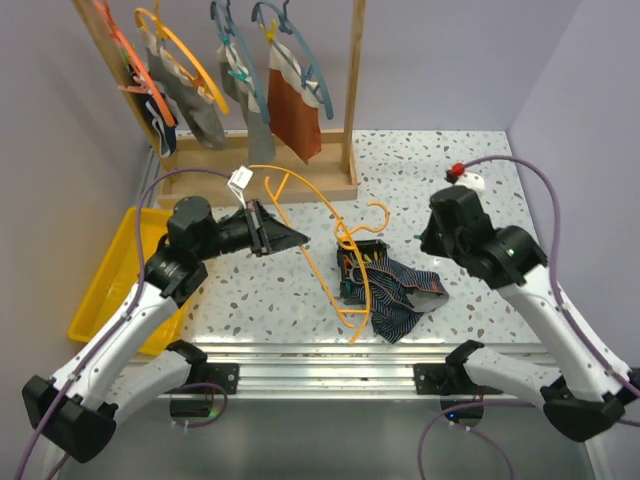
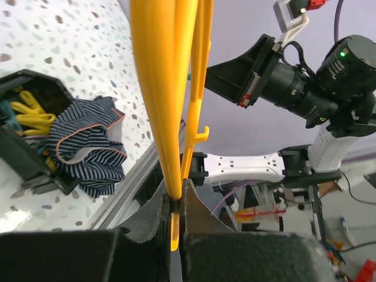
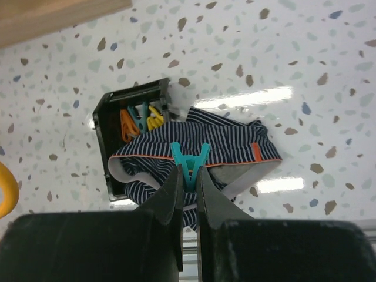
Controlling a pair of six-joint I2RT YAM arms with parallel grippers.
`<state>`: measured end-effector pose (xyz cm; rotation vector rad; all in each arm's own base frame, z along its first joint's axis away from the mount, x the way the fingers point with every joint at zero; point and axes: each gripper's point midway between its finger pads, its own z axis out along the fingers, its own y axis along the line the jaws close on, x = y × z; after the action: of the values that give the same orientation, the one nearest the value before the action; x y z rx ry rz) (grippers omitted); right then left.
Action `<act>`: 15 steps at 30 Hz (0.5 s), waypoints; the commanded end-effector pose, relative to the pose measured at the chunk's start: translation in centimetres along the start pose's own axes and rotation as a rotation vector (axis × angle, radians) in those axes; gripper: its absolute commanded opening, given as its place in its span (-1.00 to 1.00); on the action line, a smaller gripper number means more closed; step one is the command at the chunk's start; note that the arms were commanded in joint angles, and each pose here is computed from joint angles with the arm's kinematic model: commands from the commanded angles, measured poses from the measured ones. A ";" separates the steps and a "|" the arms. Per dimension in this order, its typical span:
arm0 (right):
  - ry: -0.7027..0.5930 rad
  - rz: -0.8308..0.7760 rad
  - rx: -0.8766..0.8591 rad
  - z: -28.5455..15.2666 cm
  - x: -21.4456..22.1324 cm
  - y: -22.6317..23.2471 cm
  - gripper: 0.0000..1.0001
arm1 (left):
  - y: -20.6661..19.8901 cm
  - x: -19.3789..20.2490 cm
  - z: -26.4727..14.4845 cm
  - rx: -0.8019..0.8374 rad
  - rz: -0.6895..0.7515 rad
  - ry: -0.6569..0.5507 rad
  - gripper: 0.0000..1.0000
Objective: Remove the underwear clipped to the hanger
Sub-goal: Place the clamp in the bin.
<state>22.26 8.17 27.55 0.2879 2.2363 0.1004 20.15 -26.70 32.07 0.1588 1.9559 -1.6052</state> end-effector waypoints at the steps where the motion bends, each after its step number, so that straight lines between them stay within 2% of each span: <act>1: 0.056 -0.065 -0.157 3.0 0.1 5.2 -1.00 | 1.3 -0.5 -2.7 -0.135 -0.017 -0.111 -1.00; 9: 0.239 -0.198 -0.231 11.2 2.9 10.2 -1.00 | -3.2 -4.4 -10.0 -0.239 0.052 -0.463 -1.00; 15: 0.375 -0.271 -0.260 14.1 5.2 11.9 -1.00 | -5.2 -5.4 -12.9 -0.262 0.078 -0.566 -1.00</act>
<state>30.67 18.44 14.92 -0.0848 2.6254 0.2063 17.09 -16.53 39.75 -0.2286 1.6890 -1.2608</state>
